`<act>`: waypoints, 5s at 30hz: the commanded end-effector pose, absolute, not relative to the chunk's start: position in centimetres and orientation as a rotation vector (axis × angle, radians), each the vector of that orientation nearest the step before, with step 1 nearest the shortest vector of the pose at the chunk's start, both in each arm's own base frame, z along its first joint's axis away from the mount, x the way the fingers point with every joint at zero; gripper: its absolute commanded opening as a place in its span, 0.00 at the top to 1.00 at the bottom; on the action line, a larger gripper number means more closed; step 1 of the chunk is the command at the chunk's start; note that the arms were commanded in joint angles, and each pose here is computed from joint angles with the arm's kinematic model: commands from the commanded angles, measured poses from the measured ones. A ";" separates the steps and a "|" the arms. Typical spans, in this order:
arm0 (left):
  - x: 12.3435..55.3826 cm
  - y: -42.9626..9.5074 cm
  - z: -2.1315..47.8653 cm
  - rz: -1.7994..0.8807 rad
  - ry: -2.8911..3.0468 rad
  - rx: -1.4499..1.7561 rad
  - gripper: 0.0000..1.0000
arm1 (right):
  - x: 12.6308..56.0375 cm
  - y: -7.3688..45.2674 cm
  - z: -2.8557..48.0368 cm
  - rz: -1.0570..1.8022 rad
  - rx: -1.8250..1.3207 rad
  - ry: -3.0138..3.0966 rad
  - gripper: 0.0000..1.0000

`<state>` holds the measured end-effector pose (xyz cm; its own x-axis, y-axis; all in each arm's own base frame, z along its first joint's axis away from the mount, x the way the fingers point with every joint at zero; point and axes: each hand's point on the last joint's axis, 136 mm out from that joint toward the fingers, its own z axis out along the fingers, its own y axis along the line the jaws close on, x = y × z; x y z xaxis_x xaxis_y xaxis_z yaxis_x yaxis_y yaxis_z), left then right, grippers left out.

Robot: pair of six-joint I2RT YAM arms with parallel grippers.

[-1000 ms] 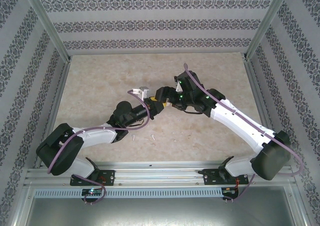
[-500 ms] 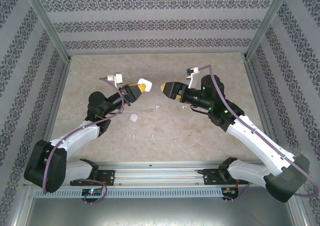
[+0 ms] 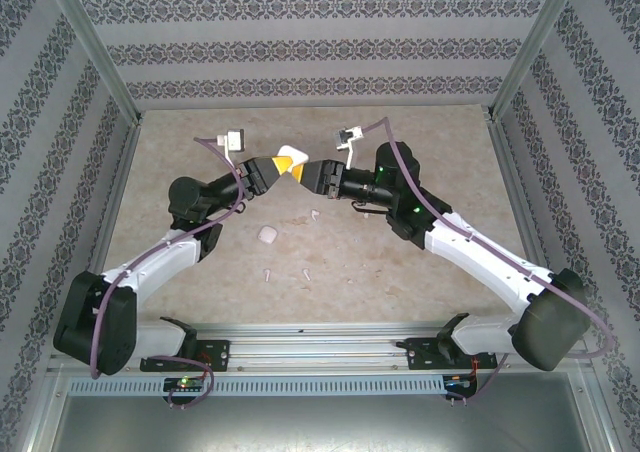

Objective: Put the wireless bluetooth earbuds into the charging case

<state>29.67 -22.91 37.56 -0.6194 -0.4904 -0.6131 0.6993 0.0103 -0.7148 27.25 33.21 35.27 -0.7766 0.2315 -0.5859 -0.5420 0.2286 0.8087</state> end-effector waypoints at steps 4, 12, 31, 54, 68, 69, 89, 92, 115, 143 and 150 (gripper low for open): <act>28.1 -22.6 39.6 -1.738 1.374 0.314 0.86 | 26.4 33.2 39.0 1.668 -0.398 1.742 0.69; 27.8 -22.8 39.4 -1.750 1.395 0.329 0.87 | 26.0 32.2 39.3 1.640 -0.402 1.717 0.65; 27.0 -21.0 36.0 -1.646 1.589 0.447 0.35 | 24.3 31.6 34.9 1.457 -0.650 1.834 0.95; 20.2 -21.1 34.2 -1.386 1.479 0.887 0.34 | 21.3 34.0 33.9 1.369 -0.989 1.787 0.93; 20.2 -21.8 33.2 -1.446 1.497 0.896 0.60 | 21.0 35.1 33.7 1.405 -0.980 1.774 0.93; 20.1 -21.9 33.1 -1.448 1.496 0.898 0.64 | 21.1 35.1 33.6 1.404 -0.979 1.775 0.93; 21.2 -22.0 33.2 -1.507 1.505 0.812 0.94 | 20.7 35.3 32.3 1.404 -1.014 1.815 0.91; 21.4 -22.0 32.7 -1.493 1.501 0.810 1.00 | 21.3 35.4 32.0 1.380 -0.983 1.842 0.77; 21.2 -21.7 29.0 -1.327 1.519 0.901 1.00 | 27.2 34.6 30.9 1.292 -0.759 1.970 0.51; 23.6 -20.7 24.9 -1.185 1.740 0.784 1.00 | 27.7 33.9 29.1 1.281 -0.616 2.155 0.45; 24.3 -20.1 23.5 -1.132 1.798 0.739 1.00 | 29.1 31.4 26.8 1.083 -0.446 2.326 0.43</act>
<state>24.17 -20.43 23.49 -0.4763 0.0241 -0.8790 0.8158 0.3850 -0.4315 28.40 32.87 26.79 -0.7842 -0.1044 -0.6116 -0.5633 0.5333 0.6311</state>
